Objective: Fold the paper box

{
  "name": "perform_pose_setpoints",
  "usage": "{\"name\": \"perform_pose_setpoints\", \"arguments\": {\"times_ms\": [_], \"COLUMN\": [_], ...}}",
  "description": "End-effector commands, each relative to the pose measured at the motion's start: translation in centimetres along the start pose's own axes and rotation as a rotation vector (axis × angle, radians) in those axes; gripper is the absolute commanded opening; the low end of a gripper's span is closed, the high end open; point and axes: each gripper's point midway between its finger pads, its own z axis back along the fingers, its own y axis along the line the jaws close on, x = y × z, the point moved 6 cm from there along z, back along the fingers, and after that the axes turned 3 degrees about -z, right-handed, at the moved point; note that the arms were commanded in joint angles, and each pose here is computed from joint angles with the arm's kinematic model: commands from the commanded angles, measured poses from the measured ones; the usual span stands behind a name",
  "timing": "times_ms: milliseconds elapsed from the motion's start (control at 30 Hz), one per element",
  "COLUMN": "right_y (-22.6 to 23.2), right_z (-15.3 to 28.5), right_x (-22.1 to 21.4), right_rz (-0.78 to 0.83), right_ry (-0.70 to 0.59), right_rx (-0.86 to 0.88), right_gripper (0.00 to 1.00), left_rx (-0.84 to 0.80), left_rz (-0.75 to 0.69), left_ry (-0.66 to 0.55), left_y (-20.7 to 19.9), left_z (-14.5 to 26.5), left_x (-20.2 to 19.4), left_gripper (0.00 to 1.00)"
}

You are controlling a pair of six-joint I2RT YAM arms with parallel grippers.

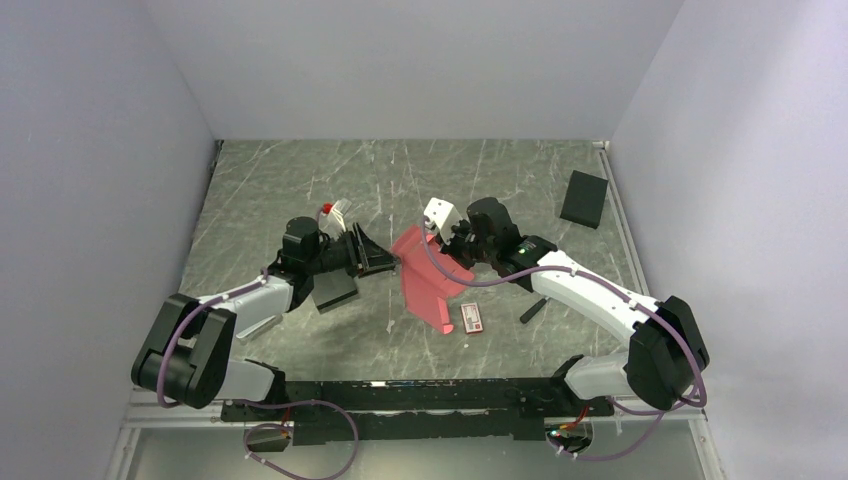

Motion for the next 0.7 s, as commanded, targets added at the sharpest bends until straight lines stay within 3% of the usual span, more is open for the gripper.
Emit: {"name": "perform_pose_setpoints", "arguments": {"times_ms": [0, 667], "right_y": [-0.6, -0.2], "right_z": [0.5, 0.2], "right_x": [2.5, 2.5], "right_rz": [0.01, 0.023], "right_ry": [-0.078, -0.069], "right_rx": [-0.029, -0.029], "right_gripper": [0.0, 0.0], "left_rx": [-0.049, 0.007], "left_rz": [-0.006, 0.038], "left_ry": [0.002, 0.052], "left_y": [-0.7, 0.1], "left_z": [-0.1, -1.8], "left_x": [0.1, -0.1], "left_gripper": [0.52, 0.5]}}
